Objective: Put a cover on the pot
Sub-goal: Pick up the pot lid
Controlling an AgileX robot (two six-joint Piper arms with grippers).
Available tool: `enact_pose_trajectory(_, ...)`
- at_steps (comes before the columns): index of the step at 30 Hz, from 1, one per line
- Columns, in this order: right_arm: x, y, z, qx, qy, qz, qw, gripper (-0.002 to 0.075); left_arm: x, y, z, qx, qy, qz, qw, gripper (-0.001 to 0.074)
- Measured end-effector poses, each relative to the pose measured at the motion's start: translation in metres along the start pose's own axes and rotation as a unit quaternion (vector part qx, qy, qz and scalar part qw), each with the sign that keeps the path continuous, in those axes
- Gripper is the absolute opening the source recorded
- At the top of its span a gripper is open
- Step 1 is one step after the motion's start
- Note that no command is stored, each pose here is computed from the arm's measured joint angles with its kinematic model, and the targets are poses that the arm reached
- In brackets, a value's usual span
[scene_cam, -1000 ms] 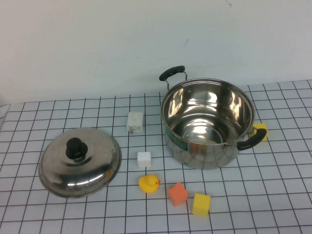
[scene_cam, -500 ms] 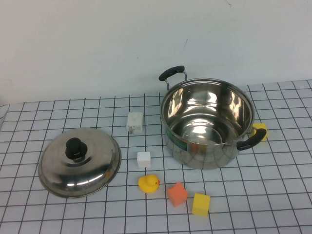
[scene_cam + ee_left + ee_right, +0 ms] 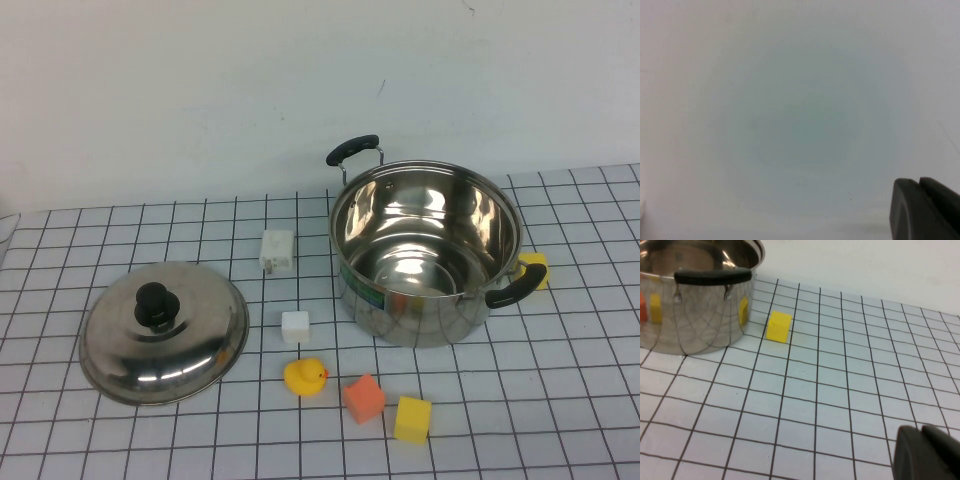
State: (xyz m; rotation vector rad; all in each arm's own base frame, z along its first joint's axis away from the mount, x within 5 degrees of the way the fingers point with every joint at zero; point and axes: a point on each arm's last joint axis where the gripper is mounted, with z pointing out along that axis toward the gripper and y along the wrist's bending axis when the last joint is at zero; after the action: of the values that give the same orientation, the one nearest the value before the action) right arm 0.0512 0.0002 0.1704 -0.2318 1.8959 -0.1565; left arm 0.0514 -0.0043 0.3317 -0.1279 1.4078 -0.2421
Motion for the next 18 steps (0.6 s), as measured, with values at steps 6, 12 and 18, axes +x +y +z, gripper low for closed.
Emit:
enact_pose_trajectory(6,0.0,0.0,0.0,0.0,0.0,0.0,1.0,0.0009,-0.002,0.003,0.036,-0.018,0.01,-0.014,1.0,-0.0002)
enact_pose_trajectory(12,0.0,0.0,0.0,0.0,0.0,0.0,1.0,0.0009,0.018,0.013,0.082,-0.047,0.058,-0.013,0.997,-0.0002)
enact_pose_trajectory(18,0.0,0.0,0.0,0.0,0.0,0.0,1.0,0.0009,0.052,0.024,0.13,-0.056,0.095,0.019,0.994,-0.0002)
